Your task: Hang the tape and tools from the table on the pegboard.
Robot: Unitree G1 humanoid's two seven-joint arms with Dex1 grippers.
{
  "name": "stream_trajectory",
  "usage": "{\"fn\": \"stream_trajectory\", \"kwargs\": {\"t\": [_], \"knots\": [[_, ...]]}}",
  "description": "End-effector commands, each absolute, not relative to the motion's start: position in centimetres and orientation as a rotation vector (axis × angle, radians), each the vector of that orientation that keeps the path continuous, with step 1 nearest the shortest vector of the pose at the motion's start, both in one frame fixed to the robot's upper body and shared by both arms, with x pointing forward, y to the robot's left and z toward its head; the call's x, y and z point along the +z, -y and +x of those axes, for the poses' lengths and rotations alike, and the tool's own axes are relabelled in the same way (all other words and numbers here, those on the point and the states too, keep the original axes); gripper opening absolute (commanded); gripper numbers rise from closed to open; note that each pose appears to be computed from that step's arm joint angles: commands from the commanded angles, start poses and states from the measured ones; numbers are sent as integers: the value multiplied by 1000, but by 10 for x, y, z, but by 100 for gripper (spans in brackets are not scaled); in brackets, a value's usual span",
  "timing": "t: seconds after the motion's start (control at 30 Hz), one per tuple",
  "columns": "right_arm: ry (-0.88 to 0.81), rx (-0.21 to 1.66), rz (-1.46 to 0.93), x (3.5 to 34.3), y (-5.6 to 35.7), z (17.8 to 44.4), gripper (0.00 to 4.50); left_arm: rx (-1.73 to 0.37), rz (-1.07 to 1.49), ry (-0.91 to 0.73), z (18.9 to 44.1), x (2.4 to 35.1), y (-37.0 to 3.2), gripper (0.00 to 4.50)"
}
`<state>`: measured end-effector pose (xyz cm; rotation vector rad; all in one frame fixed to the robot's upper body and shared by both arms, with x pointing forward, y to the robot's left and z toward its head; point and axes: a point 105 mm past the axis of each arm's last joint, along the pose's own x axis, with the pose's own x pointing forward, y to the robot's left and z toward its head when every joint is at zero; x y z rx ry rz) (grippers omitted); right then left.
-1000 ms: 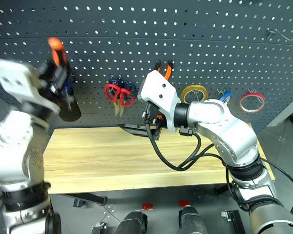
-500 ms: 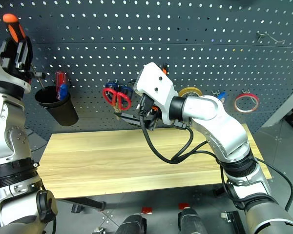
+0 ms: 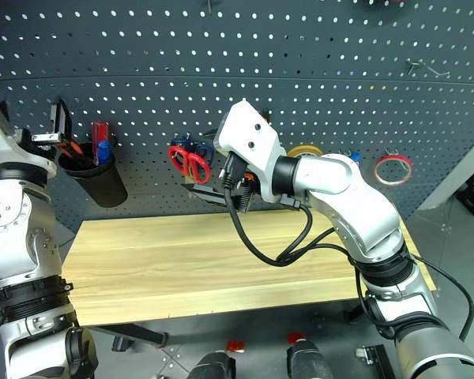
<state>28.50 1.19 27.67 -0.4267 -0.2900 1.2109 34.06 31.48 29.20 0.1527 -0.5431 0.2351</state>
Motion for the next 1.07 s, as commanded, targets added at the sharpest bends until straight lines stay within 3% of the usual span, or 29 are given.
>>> {"fn": "stream_trajectory", "kwargs": {"t": [0.03, 0.23, 0.43, 0.63, 0.77, 1.07], "knots": [[317, 1137, -374, 284, 6, 291, 450, 121, 146, 567, 341, 314, -274, 437], [281, 933, -269, 260, 34, 312, 450, 97, 210, 390, 344, 276, -241, 437], [269, 733, -207, 223, 53, 317, 450, -34, 225, 298, 330, 234, -216, 437], [180, 449, -116, 157, 99, 327, 450, -78, 141, 120, 310, 164, -214, 437], [117, 369, -129, 119, 126, 328, 450, -47, 119, 28, 295, 124, -221, 437], [-54, 103, -148, 45, 194, 331, 450, 136, 86, -26, 274, 89, -253, 437]]}}
